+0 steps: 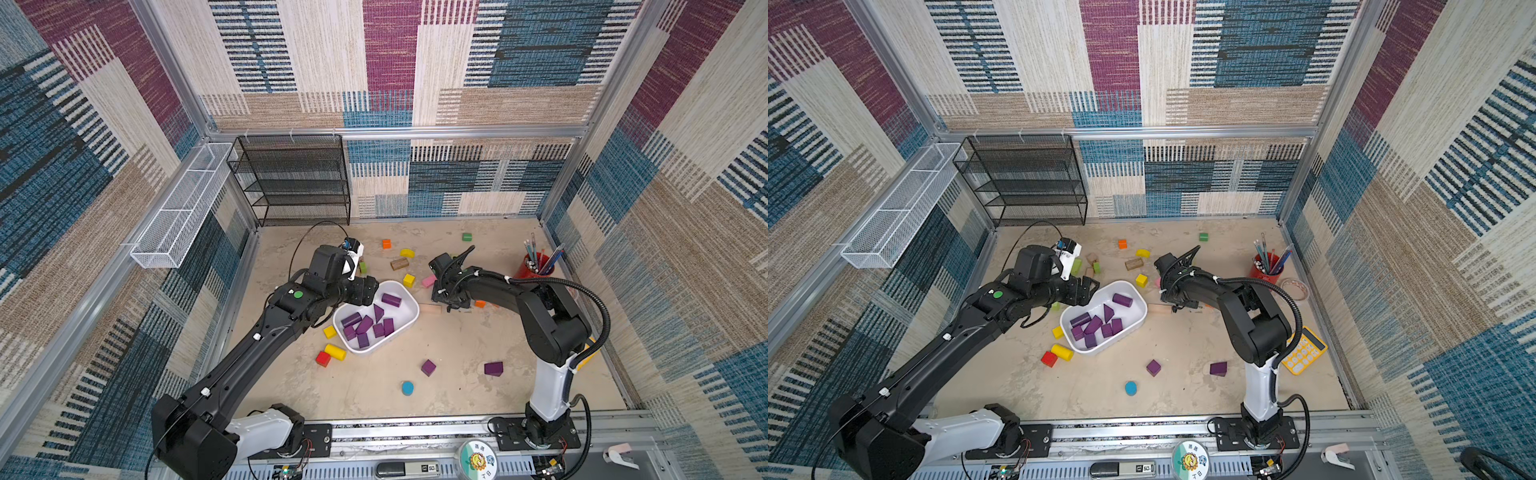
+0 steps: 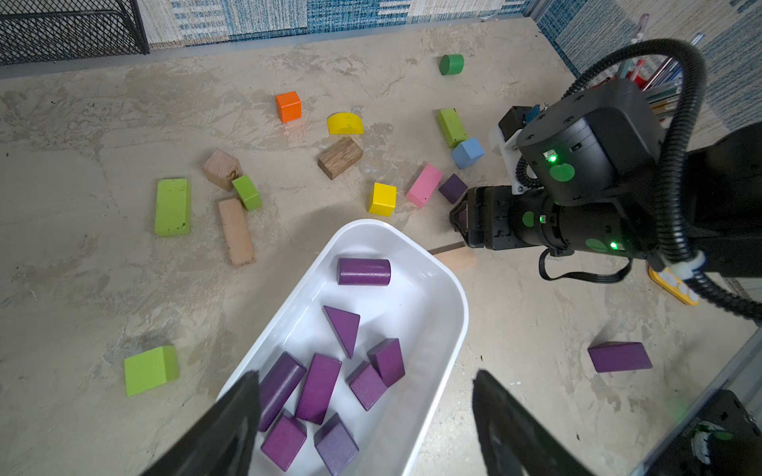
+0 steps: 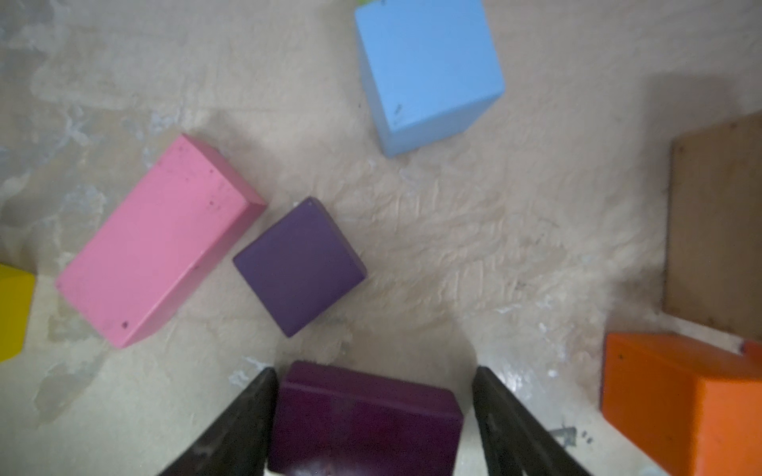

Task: Pick purple bricks into the storage bin
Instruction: Pick up the building block from the center of the board.

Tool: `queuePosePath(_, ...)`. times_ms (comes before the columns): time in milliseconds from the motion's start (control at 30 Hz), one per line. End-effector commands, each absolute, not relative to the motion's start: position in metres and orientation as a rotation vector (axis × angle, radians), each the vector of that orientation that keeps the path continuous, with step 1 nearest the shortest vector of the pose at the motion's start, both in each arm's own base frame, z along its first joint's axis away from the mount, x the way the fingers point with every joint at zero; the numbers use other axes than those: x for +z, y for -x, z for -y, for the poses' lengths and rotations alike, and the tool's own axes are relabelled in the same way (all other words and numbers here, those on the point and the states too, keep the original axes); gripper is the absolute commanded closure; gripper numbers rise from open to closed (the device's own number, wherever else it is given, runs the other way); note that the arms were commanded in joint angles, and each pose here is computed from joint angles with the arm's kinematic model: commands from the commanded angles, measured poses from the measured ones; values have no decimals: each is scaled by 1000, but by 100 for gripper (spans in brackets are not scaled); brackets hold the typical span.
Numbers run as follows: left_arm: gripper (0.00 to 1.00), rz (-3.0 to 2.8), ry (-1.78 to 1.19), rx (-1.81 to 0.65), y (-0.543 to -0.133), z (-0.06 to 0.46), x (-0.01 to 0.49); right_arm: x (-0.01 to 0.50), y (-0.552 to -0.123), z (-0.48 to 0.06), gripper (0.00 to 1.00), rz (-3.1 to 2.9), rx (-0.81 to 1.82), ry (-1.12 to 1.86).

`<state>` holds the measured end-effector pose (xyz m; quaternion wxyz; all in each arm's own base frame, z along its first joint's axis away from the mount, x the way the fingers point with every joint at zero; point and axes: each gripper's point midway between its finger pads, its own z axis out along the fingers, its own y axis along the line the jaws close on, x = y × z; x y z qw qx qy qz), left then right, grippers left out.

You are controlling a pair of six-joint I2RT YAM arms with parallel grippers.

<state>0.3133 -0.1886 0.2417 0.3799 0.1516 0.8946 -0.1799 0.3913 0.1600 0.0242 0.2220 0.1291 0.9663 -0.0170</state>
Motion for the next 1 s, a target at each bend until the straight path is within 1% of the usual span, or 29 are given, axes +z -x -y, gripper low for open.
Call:
queuePosePath(0,18,-2262,-414,-440,-316,188,245,18,-385,-164,29,-2706,-19,-356)
queuePosePath(233,18,-2261,-415,-438,-316,188,245,18,-381,-163,36,-2707,-31,-342)
queuePosePath(533,18,-2263,-416,-435,-316,188,244,29,-383,-168,37,-2681,-86,-258)
queuePosePath(967,18,-2278,-417,-414,-320,186,240,59,-384,-172,38,-2621,-93,-194)
